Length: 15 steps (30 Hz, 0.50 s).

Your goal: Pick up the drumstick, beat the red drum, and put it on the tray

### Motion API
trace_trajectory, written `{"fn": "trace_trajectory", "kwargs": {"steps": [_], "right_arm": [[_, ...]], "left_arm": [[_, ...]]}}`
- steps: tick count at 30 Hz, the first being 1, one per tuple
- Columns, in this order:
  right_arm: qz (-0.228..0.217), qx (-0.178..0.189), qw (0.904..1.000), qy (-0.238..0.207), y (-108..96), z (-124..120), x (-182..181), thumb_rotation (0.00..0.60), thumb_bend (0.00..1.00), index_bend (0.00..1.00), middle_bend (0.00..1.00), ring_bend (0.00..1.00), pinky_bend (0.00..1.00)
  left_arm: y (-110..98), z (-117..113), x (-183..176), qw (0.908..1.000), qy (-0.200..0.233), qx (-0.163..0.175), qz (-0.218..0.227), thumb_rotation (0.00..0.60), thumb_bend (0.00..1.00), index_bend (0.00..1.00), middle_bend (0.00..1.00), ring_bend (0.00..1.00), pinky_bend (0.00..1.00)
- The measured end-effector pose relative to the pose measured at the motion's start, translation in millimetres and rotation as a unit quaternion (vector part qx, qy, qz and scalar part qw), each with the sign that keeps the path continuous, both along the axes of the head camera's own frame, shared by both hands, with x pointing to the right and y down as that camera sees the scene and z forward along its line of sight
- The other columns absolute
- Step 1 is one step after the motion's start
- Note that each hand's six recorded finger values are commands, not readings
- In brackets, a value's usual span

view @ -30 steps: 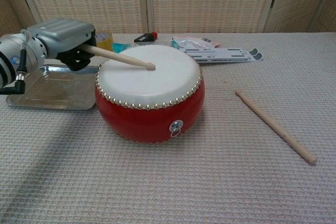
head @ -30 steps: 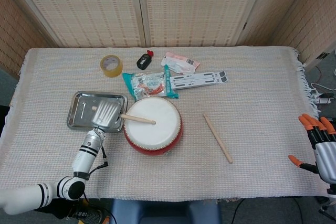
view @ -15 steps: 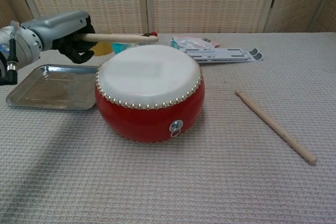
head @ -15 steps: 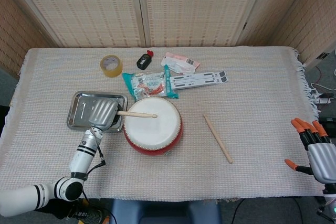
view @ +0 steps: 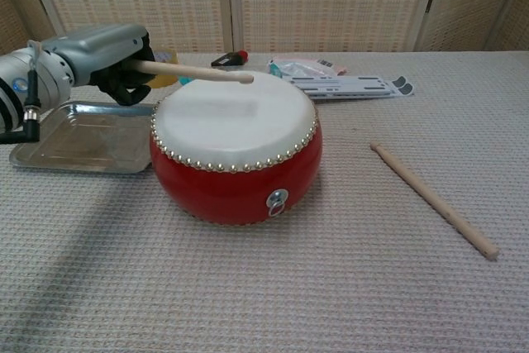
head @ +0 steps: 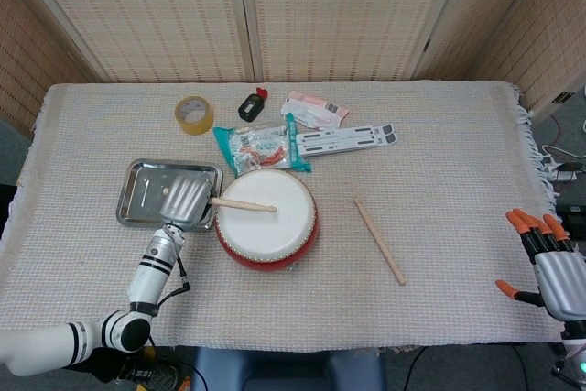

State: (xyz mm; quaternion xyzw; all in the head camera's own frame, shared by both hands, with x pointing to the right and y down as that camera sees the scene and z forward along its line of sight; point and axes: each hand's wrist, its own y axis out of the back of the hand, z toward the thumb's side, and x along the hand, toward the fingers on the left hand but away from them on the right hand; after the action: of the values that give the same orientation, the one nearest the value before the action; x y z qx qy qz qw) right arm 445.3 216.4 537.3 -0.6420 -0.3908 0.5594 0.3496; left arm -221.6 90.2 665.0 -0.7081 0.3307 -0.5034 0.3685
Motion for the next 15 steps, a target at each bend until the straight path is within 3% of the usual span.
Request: {"fn": "trace_trajectory", "kwargs": {"steps": [3, 5, 12, 15], "right_arm": [[0.000, 0.001, 1.0000, -0.001, 0, 0, 0, 0.600, 0.00, 0.07, 0.05, 0.00, 0.00], [0.000, 0.001, 1.0000, -0.001, 0, 1, 0, 0.600, 0.00, 0.07, 0.05, 0.00, 0.00], [0.000, 0.002, 1.0000, 0.000, -1, 0, 0, 0.600, 0.00, 0.07, 0.05, 0.00, 0.00], [-0.001, 0.005, 1.0000, -0.001, -1, -1, 0, 0.600, 0.00, 0.07, 0.05, 0.00, 0.00]], "left_arm": [[-1, -3, 0, 0.9994, 0.030, -0.009, -0.015, 0.600, 0.82, 1.00, 1.00, 1.00, 1.00], [-1, 0, -1, 0.9996, 0.024, -0.009, -0.011, 0.600, 0.82, 1.00, 1.00, 1.00, 1.00], [8, 19, -7, 0.9954, -0.085, -0.001, 0.044, 0.600, 0.82, 1.00, 1.00, 1.00, 1.00], [7, 18, -7, 0.9944, -0.095, 0.003, 0.046, 0.600, 0.82, 1.00, 1.00, 1.00, 1.00]]}}
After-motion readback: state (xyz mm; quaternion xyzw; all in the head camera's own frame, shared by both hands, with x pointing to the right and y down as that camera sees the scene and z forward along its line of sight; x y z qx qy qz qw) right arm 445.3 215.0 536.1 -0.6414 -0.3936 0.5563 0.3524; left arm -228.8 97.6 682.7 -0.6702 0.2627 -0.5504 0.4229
